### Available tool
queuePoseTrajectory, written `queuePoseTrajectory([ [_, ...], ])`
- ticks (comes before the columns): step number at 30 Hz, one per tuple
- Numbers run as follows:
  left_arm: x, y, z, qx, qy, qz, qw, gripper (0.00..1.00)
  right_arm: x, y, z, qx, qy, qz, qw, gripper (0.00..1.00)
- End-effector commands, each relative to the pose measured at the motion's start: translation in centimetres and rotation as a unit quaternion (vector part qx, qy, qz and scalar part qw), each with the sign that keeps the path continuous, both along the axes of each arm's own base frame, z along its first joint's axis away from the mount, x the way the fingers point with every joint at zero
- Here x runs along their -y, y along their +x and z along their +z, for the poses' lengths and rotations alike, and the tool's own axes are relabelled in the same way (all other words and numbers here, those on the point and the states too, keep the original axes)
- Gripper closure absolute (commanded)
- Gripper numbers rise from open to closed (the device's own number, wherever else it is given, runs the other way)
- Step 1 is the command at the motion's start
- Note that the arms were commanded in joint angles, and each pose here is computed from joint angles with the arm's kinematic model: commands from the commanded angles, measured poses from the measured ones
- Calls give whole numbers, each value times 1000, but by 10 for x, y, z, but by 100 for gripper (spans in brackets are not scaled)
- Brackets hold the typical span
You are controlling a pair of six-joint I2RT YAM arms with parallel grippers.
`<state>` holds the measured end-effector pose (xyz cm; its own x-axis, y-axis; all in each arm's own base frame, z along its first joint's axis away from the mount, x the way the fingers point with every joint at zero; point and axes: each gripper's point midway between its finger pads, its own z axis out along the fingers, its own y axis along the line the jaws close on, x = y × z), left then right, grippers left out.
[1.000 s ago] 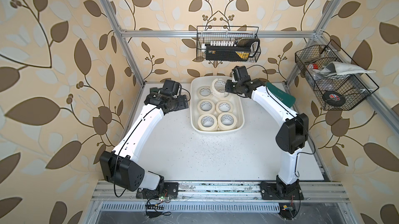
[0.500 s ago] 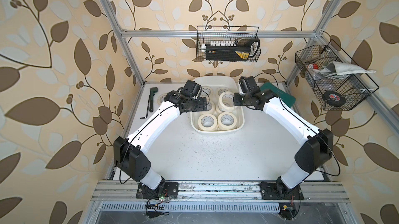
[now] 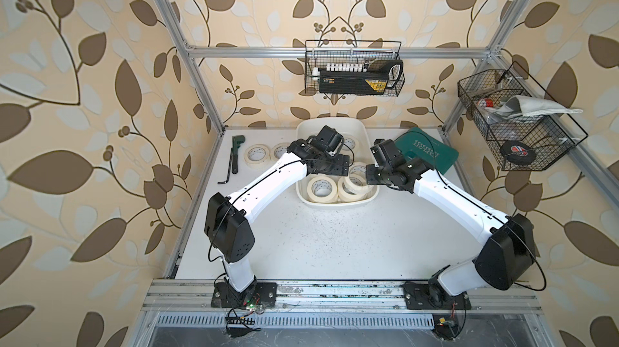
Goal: Take out the art tape in the storage box
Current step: Place the art tape at the center of the board.
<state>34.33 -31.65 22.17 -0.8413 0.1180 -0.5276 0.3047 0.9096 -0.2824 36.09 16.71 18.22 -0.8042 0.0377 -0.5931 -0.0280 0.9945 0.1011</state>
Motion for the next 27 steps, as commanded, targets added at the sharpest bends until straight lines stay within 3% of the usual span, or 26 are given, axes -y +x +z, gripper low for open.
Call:
queuePoseTrajectory([
  [1, 19, 3, 13, 10, -26, -7, 1000, 13, -3, 3, 11, 28, 15, -11, 999, 100],
  [10, 30, 11, -17, -3, 8, -3, 1000, 21, -7, 3, 18, 34, 15, -7, 999, 100],
  [15, 31, 14, -25, -5, 21, -4, 1000, 37, -10, 1, 19, 35, 16, -3, 999, 100],
  [20, 28, 16, -28, -3, 28, 2, 1000, 59, -17, 0, 22, 38, 14, 3, 999, 98],
  [23, 27, 16, -28, -4, 30, 1, 1000, 74, -19, -1, 24, 41, 13, 6, 999, 94],
  [27, 22, 17, -26, 3, 39, 4, 999, 87, -19, -2, 27, 38, 11, 6, 999, 79],
])
